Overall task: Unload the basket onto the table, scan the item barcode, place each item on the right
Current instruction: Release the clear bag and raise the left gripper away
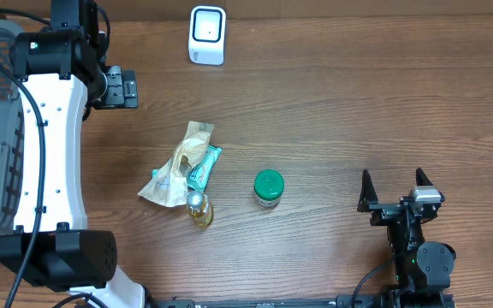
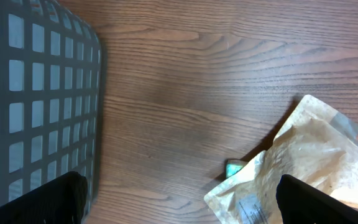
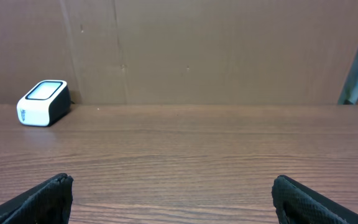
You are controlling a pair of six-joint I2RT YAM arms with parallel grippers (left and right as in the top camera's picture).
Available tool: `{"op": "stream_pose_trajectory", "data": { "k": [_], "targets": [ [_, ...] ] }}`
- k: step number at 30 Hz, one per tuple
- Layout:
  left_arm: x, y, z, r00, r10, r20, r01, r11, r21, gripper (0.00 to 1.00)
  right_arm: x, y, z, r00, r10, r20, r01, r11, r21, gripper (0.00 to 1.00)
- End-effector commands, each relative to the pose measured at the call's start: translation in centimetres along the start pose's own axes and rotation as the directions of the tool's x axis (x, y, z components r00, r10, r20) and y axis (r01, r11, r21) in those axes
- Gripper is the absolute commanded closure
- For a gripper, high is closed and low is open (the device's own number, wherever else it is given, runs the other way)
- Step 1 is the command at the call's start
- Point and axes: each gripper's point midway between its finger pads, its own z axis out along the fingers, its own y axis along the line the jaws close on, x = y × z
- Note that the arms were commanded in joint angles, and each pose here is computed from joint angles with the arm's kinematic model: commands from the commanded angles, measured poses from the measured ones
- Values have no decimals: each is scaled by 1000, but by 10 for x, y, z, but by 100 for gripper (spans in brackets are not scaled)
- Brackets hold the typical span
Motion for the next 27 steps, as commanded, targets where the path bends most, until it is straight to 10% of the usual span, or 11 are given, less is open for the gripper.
{"op": "stream_pose_trajectory", "data": {
  "k": [1,27],
  "targets": [
    [-3,2,-3,1000,7,13,-6,1000,-12,1,3,0,0,1000,-5,0,5,1000,0,0],
    [-3,2,-3,1000,7,13,-7,1000,-12,0,2,4,0,1000,10,0,-10,1000,-20,0]
  ]
}}
